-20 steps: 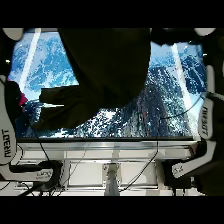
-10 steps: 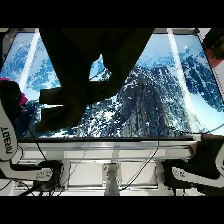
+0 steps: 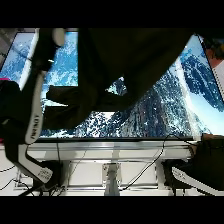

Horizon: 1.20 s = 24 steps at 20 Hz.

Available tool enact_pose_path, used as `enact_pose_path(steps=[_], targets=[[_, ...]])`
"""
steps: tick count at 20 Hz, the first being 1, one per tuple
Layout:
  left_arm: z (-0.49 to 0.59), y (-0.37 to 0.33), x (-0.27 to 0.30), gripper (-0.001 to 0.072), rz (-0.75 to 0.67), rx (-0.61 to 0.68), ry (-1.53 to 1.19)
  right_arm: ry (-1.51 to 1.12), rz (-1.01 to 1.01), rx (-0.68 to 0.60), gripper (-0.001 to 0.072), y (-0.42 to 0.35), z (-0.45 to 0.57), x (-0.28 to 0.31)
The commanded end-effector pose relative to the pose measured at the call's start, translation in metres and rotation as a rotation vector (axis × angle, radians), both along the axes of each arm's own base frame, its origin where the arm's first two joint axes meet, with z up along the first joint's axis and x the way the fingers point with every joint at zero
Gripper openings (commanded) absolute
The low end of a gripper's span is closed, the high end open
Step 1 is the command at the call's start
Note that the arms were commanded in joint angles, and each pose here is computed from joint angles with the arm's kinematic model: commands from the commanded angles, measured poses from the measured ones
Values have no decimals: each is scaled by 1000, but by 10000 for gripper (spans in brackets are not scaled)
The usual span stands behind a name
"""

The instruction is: Fold the clothes and pants, and hang the long-sleeved shirts on hangers.

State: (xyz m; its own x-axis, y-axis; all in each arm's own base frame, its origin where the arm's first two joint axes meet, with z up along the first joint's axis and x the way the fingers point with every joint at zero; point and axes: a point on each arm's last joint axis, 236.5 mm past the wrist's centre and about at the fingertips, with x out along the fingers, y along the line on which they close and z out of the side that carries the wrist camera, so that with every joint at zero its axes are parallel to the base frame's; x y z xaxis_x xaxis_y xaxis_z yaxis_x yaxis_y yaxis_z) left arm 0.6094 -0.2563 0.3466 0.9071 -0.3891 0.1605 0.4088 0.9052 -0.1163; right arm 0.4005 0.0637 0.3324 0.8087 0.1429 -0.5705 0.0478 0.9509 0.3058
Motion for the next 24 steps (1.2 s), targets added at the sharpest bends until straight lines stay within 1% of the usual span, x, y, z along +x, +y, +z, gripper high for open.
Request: enact_pose_path(steps=[1, 3, 6, 7, 9, 11, 14, 15, 16, 17, 18, 19, 22, 24], targets=[[-68, -103, -11, 1, -142, 10, 55, 242, -198, -164, 23, -58, -67, -19], [-106, -147, -21, 1, -200, 27, 86, 333, -272, -225, 23, -78, -102, -23], [-139, -191, -35, 1, -261, -9, 106, 515, -421, -411, 24, -127, -143, -53], [-151, -203, -40, 1, -281, -22, 130, 582, -465, -456, 23, -141, -154, -67], [-164, -222, -51, 1, -313, -51, 161, 697, -510, -467, 24, -157, -176, -88], [-154, -236, -62, 1, -338, -91, 112, 767, -547, -469, 24, -173, -192, -101], [-137, -250, -79, 3, -383, -206, 99, 838, -600, -459, 28, -194, -210, -116], [-136, -256, -85, 5, -402, -243, 111, 847, -618, -448, 134, -200, -211, -119], [-133, -263, -92, 24, -418, -261, 96, 851, -636, -441, 332, -205, -211, -122], [-130, -269, -99, 179, -430, -276, 75, 856, -637, -442, 531, -210, -211, -123], [-126, -271, -103, 317, -438, -284, 64, 859, -619, -453, 595, -214, -211, -123], [-125, -274, -106, 364, -443, -287, 60, 859, -601, -464, 615, -217, -211, -123], [-120, -271, -105, 364, -440, -287, 56, 806, -555, -491, 616, -221, -209, -108], [-121, -257, -92, 364, -410, -240, 68, 694, -533, -502, 615, -224, -203, -82]])
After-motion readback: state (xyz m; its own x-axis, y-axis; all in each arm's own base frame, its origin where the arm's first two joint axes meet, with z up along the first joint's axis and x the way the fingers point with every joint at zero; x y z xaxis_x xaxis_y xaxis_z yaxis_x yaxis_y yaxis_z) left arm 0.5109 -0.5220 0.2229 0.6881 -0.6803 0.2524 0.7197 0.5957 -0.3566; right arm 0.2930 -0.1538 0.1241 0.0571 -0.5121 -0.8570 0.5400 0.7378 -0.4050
